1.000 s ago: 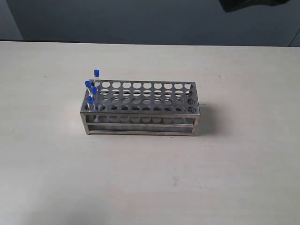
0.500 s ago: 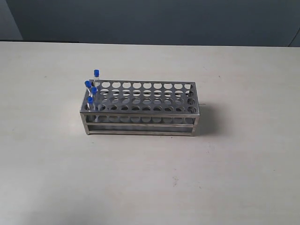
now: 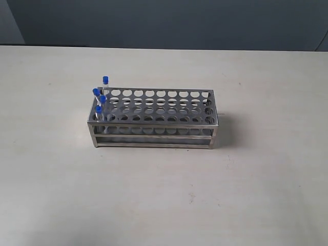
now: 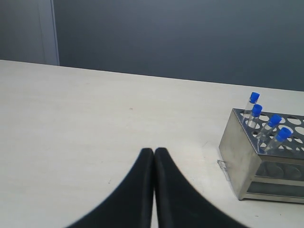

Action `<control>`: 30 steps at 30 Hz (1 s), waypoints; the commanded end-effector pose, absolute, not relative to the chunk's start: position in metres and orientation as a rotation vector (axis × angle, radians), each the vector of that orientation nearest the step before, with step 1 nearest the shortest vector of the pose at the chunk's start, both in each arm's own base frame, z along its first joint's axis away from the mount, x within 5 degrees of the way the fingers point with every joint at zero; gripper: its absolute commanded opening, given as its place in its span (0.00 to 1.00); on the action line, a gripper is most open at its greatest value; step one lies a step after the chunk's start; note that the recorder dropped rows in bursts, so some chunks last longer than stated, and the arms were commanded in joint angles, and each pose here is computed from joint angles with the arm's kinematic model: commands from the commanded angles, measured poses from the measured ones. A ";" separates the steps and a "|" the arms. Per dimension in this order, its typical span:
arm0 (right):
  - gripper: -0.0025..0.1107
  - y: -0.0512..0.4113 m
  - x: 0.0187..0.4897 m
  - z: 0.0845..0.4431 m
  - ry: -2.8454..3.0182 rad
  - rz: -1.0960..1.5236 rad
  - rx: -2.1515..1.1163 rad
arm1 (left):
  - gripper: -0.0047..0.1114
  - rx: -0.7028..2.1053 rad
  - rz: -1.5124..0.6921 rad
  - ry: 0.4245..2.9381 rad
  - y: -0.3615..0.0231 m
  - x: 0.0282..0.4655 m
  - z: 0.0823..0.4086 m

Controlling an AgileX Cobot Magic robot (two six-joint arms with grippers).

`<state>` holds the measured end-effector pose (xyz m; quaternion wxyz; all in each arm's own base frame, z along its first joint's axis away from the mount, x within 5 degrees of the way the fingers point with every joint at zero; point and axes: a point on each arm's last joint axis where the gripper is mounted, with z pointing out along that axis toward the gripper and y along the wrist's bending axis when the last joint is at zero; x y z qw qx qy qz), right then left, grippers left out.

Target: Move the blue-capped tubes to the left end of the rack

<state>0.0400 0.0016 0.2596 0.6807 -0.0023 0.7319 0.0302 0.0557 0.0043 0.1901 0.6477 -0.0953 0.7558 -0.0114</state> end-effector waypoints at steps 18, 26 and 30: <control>0.13 -0.007 0.056 0.201 1.606 -0.034 0.182 | 0.05 -0.201 -0.026 1.708 0.004 0.055 0.192; 0.13 -0.007 0.056 0.201 1.606 -0.034 0.182 | 0.05 -0.201 -0.026 1.708 0.004 0.055 0.192; 0.13 -0.007 0.056 0.201 1.606 -0.036 0.181 | 0.05 -0.201 -0.026 1.708 0.004 0.055 0.192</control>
